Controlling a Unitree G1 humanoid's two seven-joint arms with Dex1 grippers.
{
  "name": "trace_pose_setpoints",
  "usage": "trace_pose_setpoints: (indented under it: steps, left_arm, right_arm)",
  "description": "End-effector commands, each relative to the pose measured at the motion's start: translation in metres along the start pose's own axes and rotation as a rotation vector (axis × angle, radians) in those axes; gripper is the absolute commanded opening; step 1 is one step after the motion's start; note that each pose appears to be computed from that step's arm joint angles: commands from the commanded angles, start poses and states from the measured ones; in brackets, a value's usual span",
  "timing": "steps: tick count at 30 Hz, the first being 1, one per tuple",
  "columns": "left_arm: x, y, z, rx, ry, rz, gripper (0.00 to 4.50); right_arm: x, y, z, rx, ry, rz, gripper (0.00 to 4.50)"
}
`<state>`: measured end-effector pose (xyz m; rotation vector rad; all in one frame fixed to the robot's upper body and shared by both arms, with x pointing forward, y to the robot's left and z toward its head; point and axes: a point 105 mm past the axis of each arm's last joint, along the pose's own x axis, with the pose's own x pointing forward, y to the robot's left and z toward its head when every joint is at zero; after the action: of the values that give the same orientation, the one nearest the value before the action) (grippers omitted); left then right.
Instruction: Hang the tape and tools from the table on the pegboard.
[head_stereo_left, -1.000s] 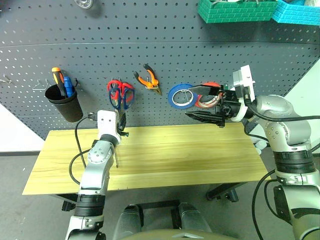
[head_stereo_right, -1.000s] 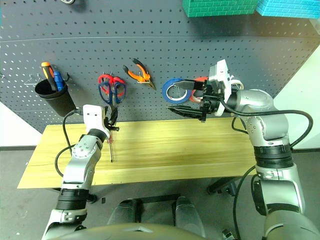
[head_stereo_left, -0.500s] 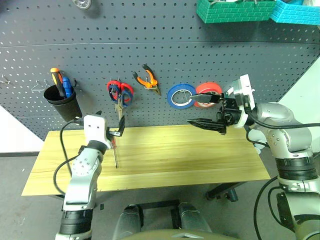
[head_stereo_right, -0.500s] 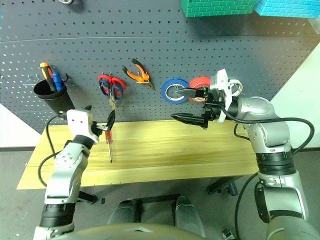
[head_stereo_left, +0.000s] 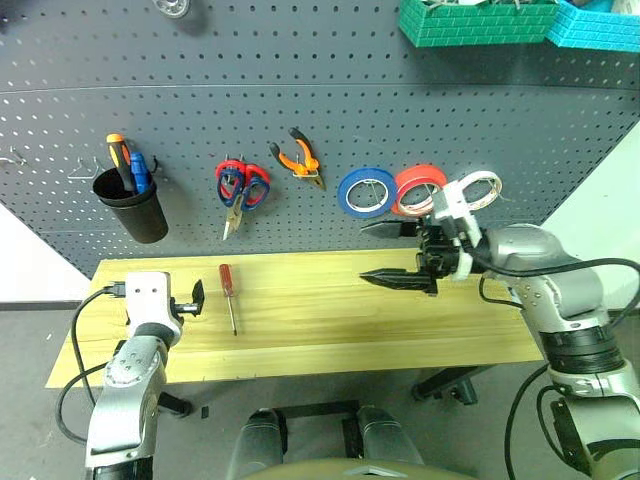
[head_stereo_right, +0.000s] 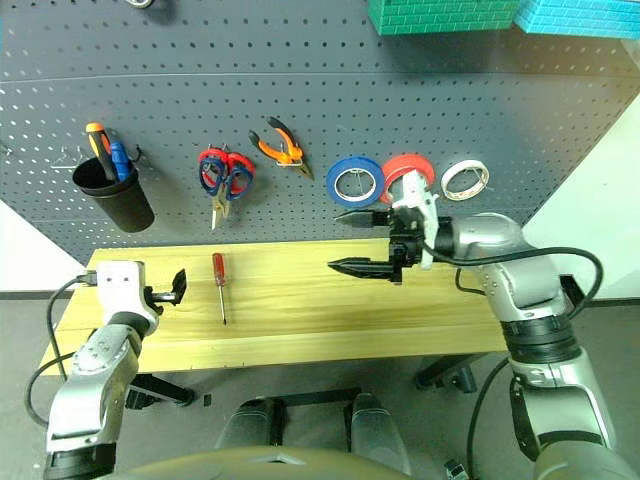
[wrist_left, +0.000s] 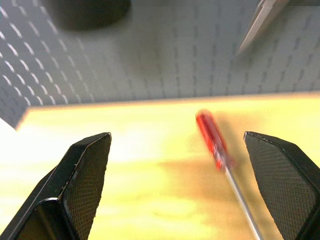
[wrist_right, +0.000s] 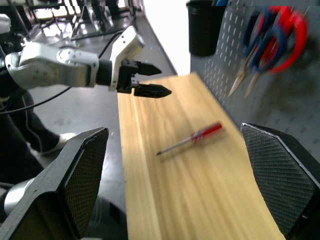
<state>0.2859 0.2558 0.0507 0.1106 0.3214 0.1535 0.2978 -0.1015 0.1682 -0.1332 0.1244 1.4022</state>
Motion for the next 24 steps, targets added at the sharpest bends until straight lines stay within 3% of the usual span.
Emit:
trace_pose_setpoints:
  steps: [1,9,15,24]
  left_arm:
    - [0.011,-0.004,0.014,0.006,-0.001,-0.019,4.46]
    - [0.035,-0.025,0.013,-0.056,0.134,-0.042,4.46]
    - [0.048,-0.04,-0.001,-0.07,0.267,-0.055,4.46]
    - [0.077,-0.029,0.014,-0.104,0.281,-0.014,4.46]
  right_arm:
    - [0.014,-0.007,-0.003,0.006,0.031,-0.01,4.5]
    - [0.047,-0.007,-0.013,-0.046,0.051,0.038,4.5]
    - [0.057,-0.005,-0.026,-0.073,0.089,0.066,4.5]
    - [0.058,-0.007,-0.025,-0.041,0.102,0.07,4.5]
